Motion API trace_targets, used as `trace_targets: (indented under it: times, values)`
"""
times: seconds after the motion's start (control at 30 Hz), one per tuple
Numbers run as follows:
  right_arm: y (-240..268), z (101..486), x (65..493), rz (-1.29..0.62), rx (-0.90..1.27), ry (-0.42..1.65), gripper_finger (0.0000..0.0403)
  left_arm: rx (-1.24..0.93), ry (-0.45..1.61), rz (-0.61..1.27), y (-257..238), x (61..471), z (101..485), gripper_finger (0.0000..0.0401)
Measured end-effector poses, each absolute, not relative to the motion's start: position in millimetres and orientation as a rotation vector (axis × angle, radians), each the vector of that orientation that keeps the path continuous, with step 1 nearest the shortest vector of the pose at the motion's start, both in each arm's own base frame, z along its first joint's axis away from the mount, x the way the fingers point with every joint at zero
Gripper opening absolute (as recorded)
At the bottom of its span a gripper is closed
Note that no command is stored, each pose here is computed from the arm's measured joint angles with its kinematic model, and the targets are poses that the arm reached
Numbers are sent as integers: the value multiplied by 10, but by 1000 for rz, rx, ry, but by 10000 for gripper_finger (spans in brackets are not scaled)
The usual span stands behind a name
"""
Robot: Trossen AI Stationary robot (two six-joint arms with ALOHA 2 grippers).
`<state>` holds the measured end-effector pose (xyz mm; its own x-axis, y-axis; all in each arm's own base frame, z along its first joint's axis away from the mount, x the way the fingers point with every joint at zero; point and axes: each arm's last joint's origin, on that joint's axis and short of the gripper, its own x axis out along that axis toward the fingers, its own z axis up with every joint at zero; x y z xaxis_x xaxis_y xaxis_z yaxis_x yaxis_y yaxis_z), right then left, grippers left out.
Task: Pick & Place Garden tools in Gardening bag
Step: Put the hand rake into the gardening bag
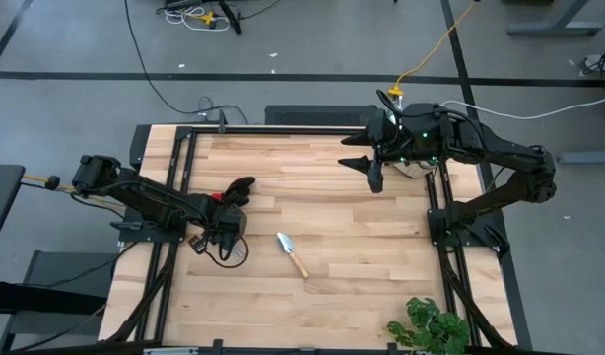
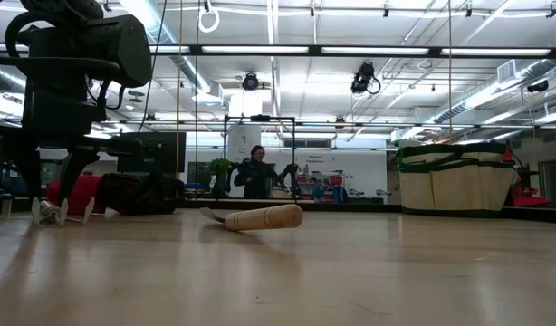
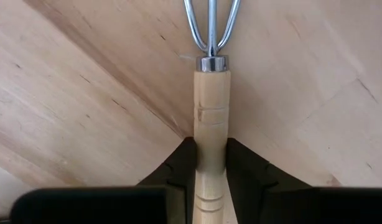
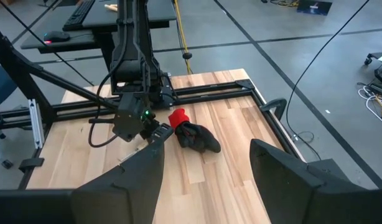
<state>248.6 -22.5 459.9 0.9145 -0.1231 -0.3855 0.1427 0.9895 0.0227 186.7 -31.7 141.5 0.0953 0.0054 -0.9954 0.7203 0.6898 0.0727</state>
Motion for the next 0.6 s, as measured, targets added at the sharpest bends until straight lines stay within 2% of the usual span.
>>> trace_targets:
  times: [0.23,0.6]
  values:
    - [-226,4599,2486,-137,49,394,240,654,1396,-588,-317,1871,1430,72]
    - [-225,4601,2483,-135,41,393,240,652,1324,-548,-345,2056,1674,72]
